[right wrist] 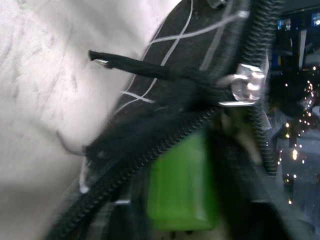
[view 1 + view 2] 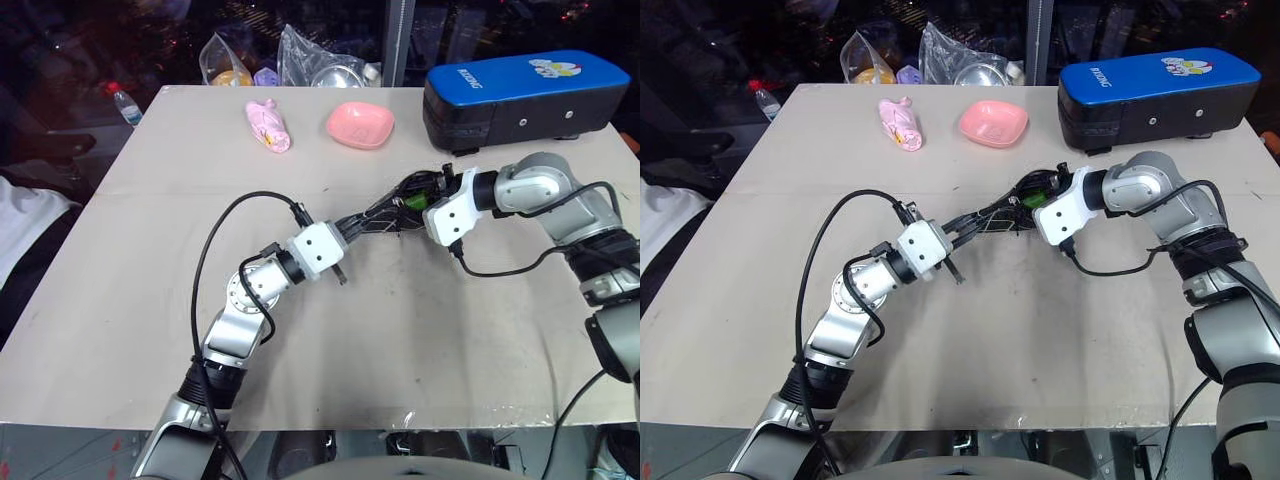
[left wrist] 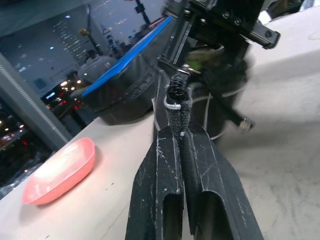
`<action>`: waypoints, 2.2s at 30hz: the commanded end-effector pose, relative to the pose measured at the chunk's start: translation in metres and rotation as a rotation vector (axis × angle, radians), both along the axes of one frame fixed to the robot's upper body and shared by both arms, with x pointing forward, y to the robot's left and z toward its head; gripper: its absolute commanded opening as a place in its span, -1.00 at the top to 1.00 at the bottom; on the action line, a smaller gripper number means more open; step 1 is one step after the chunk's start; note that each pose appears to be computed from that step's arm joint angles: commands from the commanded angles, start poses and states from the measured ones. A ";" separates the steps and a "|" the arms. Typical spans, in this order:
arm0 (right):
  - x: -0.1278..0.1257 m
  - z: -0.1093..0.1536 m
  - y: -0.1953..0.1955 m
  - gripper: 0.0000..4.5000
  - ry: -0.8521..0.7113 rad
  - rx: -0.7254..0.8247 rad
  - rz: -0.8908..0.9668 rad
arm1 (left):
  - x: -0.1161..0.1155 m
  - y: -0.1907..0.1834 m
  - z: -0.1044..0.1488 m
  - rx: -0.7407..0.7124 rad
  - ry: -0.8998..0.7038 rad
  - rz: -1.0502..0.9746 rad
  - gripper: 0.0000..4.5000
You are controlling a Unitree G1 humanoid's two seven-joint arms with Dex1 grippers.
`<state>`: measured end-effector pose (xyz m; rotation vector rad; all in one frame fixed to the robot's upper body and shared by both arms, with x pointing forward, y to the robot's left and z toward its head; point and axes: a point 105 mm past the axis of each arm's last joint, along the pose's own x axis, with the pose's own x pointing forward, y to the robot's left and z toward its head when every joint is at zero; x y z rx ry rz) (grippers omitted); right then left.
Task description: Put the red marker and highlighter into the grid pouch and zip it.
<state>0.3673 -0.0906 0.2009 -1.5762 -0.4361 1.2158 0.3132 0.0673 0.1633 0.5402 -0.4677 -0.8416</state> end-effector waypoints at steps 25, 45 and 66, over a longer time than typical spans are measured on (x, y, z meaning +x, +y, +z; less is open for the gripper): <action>-0.094 -0.011 -0.031 -0.98 1.271 0.879 -0.607 | 0.000 -0.001 -0.001 -0.033 0.020 0.037 1.00; -0.060 -0.026 0.018 -0.98 1.454 0.922 -0.624 | -0.008 -0.001 -0.013 0.109 0.028 -0.070 1.00; -0.051 -0.025 0.014 0.97 1.514 1.029 -0.682 | -0.010 0.004 -0.024 0.151 0.031 -0.067 1.00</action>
